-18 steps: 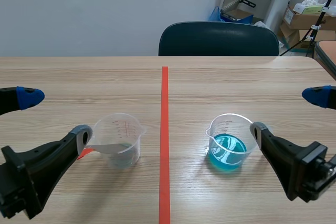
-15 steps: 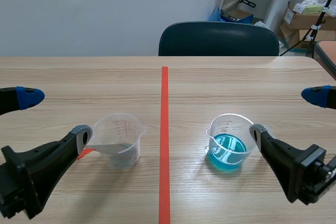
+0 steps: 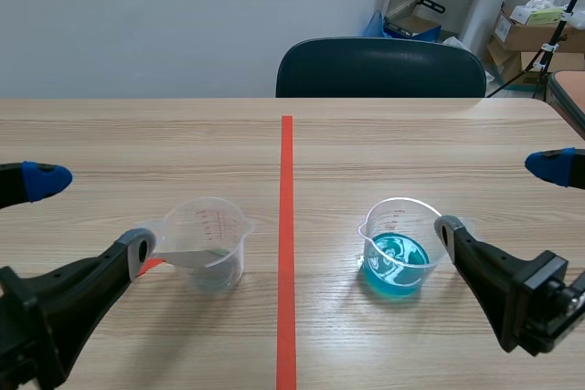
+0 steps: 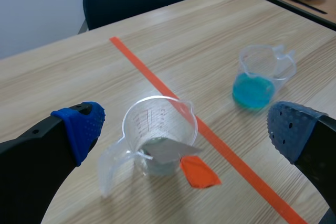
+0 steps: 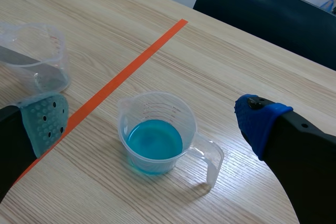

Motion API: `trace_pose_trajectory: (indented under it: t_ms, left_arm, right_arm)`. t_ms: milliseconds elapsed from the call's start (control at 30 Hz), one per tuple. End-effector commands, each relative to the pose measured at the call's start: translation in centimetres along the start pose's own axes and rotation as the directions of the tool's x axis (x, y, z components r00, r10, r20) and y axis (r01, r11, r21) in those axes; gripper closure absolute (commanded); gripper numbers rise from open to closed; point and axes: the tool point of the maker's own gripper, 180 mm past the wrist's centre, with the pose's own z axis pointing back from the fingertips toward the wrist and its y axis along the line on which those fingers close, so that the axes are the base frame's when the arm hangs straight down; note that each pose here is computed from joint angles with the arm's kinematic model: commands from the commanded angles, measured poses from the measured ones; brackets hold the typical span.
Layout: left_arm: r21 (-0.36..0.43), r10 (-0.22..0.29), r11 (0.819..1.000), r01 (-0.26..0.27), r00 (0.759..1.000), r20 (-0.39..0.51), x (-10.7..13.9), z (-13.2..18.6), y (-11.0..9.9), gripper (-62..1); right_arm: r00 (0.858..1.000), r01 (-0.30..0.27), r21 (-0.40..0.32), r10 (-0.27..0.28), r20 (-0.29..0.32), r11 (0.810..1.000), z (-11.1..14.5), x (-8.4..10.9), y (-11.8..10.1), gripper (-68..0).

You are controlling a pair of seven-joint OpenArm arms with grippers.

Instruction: Do the redox reaction experiment

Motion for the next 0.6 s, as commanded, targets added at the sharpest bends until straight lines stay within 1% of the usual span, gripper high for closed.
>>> trace_pose_trajectory:
  t_ms: [0,200,267,400,500,567]
  left_arm:
    - [0.01,0.017,1.0,-0.017,1.0,0.015,0.4,0.6,-0.2,-62.3]
    - [0.045,0.068,0.997,-0.067,0.997,-0.021,-1.0,3.4,-0.4,-62.3]
    - [0.072,0.086,0.994,-0.083,0.996,-0.04,-1.6,4.4,-0.3,-62.3]
    - [0.141,0.12,0.984,-0.109,0.99,-0.072,-2.5,6.3,0.0,-62.3]
    - [0.189,0.141,0.975,-0.119,0.985,-0.104,-3.2,7.7,0.3,-62.3]
    - [0.218,0.152,0.968,-0.122,0.98,-0.129,-3.7,8.6,0.5,-62.3]
  right_arm:
    - [0.999,-0.015,-0.009,0.015,0.039,1.0,-0.1,1.2,-0.5,-67.9]
    - [0.999,-0.015,-0.009,0.015,0.039,1.0,-0.1,1.2,-0.5,-67.9]
    - [0.999,-0.015,-0.009,0.015,0.039,1.0,-0.1,1.2,-0.5,-67.9]
    - [0.999,-0.017,-0.008,0.018,0.038,1.0,-0.1,1.2,-0.4,-67.9]
    - [0.999,-0.019,-0.007,0.019,0.038,1.0,-0.1,1.2,-0.4,-67.9]
    - [0.999,-0.03,-0.005,0.031,0.035,1.0,-0.2,1.2,-0.4,-67.9]
